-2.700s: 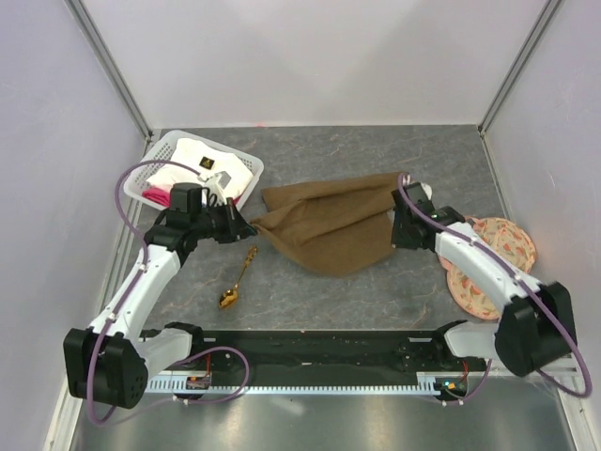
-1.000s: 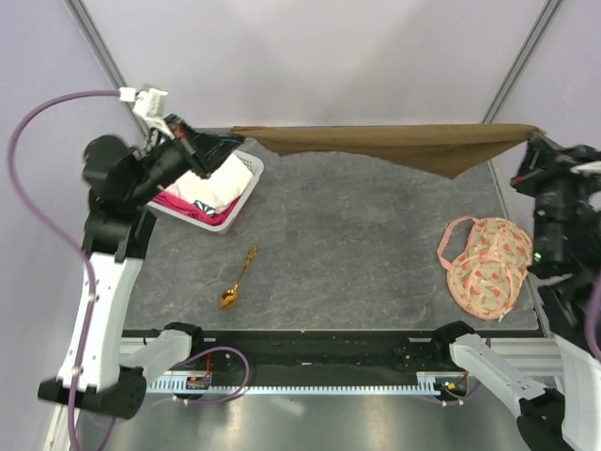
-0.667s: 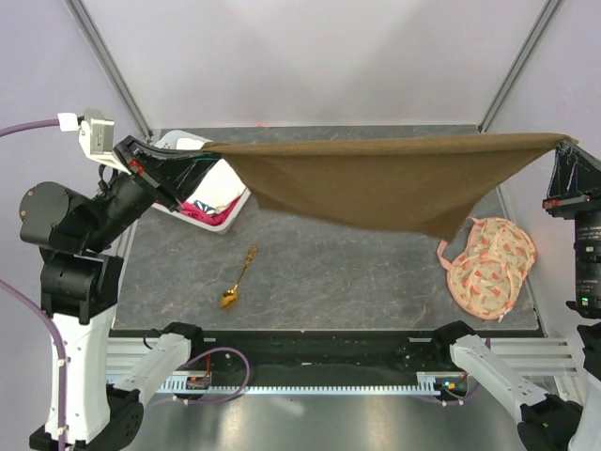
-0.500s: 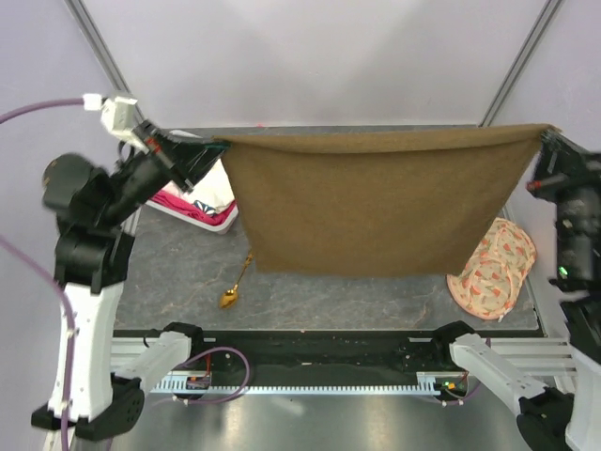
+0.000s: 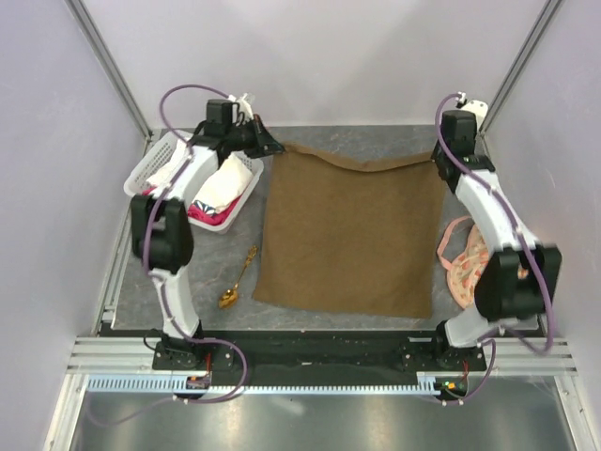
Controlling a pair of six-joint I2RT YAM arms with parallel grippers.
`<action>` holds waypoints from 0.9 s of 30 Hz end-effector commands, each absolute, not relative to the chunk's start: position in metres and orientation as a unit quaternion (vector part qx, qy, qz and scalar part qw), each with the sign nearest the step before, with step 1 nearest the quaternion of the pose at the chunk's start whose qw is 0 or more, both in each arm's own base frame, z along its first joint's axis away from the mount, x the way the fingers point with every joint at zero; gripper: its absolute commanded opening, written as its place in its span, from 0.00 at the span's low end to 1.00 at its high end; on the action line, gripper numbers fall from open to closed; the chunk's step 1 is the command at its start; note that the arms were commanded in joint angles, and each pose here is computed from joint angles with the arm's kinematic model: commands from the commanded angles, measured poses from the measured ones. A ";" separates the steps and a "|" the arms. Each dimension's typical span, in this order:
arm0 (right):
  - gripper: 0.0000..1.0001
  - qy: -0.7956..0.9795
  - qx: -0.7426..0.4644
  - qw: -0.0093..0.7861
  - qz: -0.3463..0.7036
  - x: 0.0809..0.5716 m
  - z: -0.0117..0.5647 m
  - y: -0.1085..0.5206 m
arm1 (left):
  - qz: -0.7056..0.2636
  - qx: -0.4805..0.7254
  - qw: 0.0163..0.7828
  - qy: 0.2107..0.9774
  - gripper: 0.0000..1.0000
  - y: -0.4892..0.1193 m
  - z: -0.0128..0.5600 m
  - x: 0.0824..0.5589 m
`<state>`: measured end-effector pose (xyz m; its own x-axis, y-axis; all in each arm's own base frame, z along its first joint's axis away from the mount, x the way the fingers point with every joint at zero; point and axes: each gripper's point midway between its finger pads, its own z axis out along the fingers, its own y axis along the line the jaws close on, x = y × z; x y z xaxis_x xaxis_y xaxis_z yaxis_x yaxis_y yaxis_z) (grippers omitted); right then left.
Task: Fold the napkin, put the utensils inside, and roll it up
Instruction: Flatten the napkin out
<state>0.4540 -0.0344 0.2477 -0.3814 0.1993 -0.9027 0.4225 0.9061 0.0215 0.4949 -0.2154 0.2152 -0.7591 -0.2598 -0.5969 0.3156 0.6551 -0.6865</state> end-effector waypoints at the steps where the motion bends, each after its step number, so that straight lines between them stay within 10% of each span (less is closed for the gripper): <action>1: 0.24 0.821 0.197 0.535 -0.034 0.525 0.229 -0.033 | -0.442 0.041 0.385 0.809 0.57 -0.232 0.252 0.533; 3: 0.64 0.848 0.175 0.501 0.006 0.552 0.192 -0.028 | -0.439 0.049 0.398 0.804 0.99 -0.237 0.260 0.538; 8: 0.84 0.862 0.143 0.485 0.041 0.556 0.179 -0.012 | -0.413 0.067 0.432 0.799 1.00 -0.234 0.280 0.536; 19: 0.83 0.875 0.102 0.458 0.119 0.453 0.186 0.034 | -0.375 0.074 0.443 0.811 1.00 -0.212 0.305 0.466; 27: 0.73 0.894 -0.049 0.400 0.194 0.349 0.167 0.185 | -0.320 0.074 0.399 0.856 1.00 -0.161 0.268 0.394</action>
<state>0.3928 0.1208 0.1713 -0.6293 0.1492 -0.7627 -0.1011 0.9573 0.2707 0.4255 -0.1944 0.2856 -0.6477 -0.1910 -0.7376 0.4020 0.7367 -0.5438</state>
